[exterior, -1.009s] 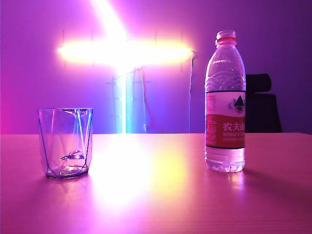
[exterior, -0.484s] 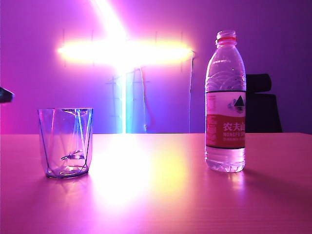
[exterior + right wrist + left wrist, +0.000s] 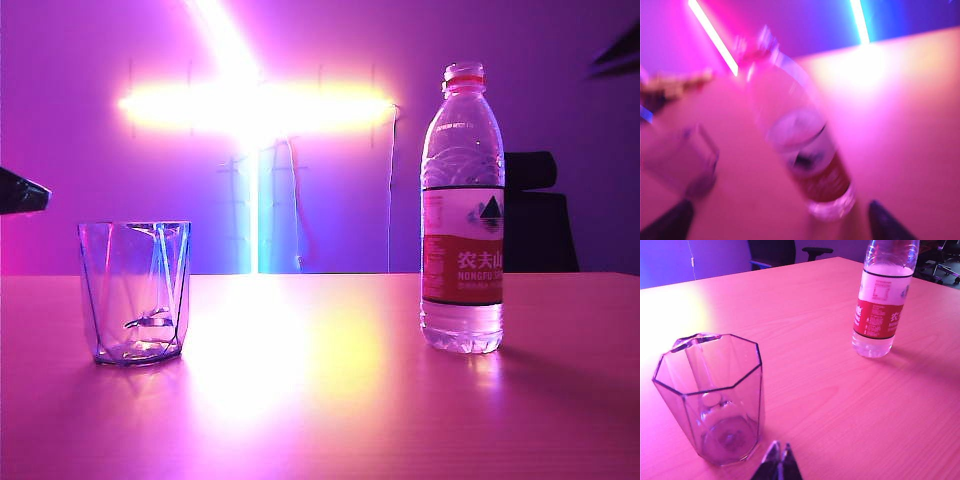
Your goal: Pick up the mineral water bottle on the table and pour water into the mug until it's half full.
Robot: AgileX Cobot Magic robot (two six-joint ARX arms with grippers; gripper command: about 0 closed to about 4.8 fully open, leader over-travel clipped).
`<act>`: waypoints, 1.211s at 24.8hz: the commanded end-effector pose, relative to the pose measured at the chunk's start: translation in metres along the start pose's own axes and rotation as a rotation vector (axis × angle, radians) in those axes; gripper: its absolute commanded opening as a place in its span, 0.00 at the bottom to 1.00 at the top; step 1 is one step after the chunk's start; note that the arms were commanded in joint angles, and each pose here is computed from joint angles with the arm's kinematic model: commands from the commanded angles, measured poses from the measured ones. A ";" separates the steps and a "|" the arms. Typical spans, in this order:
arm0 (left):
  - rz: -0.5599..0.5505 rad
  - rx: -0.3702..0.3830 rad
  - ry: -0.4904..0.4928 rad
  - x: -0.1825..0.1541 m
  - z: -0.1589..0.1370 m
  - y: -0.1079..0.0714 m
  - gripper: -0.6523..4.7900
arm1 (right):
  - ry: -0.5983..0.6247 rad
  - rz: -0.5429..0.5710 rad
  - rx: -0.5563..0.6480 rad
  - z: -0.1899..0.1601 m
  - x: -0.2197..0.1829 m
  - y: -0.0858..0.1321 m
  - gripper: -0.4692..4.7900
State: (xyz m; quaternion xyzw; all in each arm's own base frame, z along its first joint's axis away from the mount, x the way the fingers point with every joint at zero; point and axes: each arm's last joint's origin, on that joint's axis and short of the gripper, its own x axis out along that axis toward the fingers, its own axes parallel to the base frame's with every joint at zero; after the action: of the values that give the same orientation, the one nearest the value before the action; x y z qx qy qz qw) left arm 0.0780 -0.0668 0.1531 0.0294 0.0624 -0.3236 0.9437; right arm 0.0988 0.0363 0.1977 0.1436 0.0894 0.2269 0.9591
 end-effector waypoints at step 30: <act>-0.002 -0.004 -0.022 -0.001 0.003 0.000 0.12 | -0.074 -0.075 -0.140 -0.063 0.144 0.001 1.00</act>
State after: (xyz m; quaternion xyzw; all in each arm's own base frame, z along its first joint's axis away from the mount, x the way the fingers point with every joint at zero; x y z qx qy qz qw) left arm 0.0778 -0.0666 0.1535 0.0284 0.0599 -0.3233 0.9440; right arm 0.2082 0.1164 0.1199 0.0768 0.0586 0.1891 0.9772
